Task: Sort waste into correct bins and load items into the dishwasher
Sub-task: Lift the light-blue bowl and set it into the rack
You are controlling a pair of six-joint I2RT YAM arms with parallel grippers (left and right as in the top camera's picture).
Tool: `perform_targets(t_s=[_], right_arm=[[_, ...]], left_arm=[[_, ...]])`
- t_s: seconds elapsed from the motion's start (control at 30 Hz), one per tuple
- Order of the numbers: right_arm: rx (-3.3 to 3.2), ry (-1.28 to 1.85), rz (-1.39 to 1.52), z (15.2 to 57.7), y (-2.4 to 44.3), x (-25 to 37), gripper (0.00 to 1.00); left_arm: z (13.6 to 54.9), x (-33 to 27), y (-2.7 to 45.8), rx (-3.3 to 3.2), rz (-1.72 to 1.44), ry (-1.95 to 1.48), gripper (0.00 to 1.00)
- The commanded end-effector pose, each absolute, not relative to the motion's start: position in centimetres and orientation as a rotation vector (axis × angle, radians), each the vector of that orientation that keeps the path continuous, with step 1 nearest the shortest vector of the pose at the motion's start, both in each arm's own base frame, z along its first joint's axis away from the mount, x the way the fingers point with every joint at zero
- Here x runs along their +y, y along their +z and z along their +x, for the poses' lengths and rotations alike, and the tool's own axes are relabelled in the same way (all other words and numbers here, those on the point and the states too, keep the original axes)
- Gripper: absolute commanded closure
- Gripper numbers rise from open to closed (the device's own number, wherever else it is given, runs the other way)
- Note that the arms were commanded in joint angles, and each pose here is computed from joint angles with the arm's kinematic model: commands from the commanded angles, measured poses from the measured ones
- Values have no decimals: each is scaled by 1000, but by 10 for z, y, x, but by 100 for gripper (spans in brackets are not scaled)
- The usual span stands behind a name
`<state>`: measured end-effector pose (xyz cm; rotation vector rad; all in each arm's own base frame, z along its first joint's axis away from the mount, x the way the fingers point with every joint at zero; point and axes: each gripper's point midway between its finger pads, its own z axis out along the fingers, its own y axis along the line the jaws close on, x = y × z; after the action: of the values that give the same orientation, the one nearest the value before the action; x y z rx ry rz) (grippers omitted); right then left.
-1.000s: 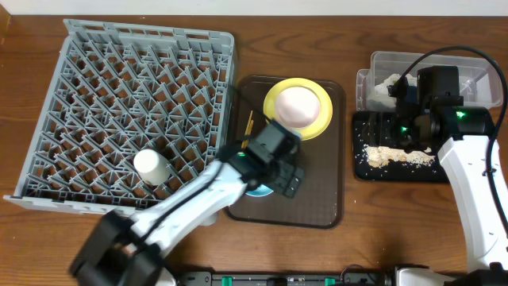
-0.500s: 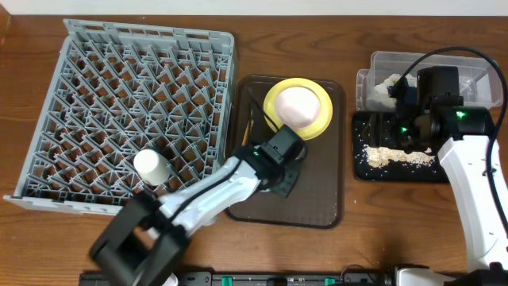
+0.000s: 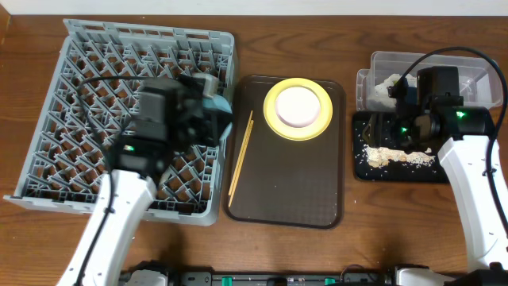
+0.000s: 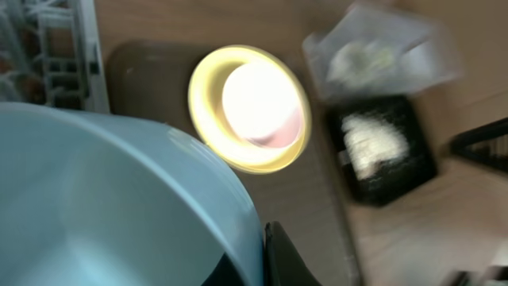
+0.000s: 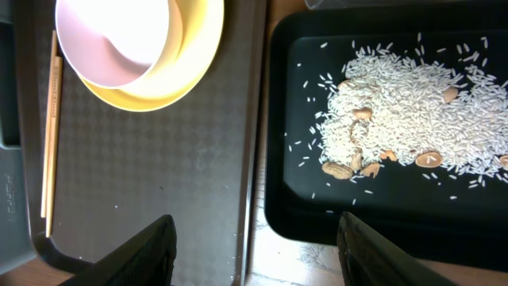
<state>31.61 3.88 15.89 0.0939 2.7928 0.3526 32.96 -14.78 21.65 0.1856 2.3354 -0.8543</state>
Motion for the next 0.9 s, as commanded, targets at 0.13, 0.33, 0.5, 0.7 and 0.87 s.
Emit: perform_targets(t_s=[0.13, 0.33, 0.5, 0.7, 0.87], right_arm=[[2766, 355, 110, 318, 169, 38, 37], [2766, 355, 110, 318, 168, 38, 37], [2767, 356, 110, 318, 168, 38, 38], [2770, 356, 110, 317, 168, 38, 38], [2792, 357, 115, 312, 166, 38, 38]], left_arm=[[353, -91, 260, 2043, 136, -1423, 94], [374, -46, 244, 1933, 60, -1636, 94], [390, -23, 209, 1931, -42, -1703, 94], [399, -5, 171, 1953, -176, -1747, 94], [404, 27, 153, 1959, -307, -1666, 77]])
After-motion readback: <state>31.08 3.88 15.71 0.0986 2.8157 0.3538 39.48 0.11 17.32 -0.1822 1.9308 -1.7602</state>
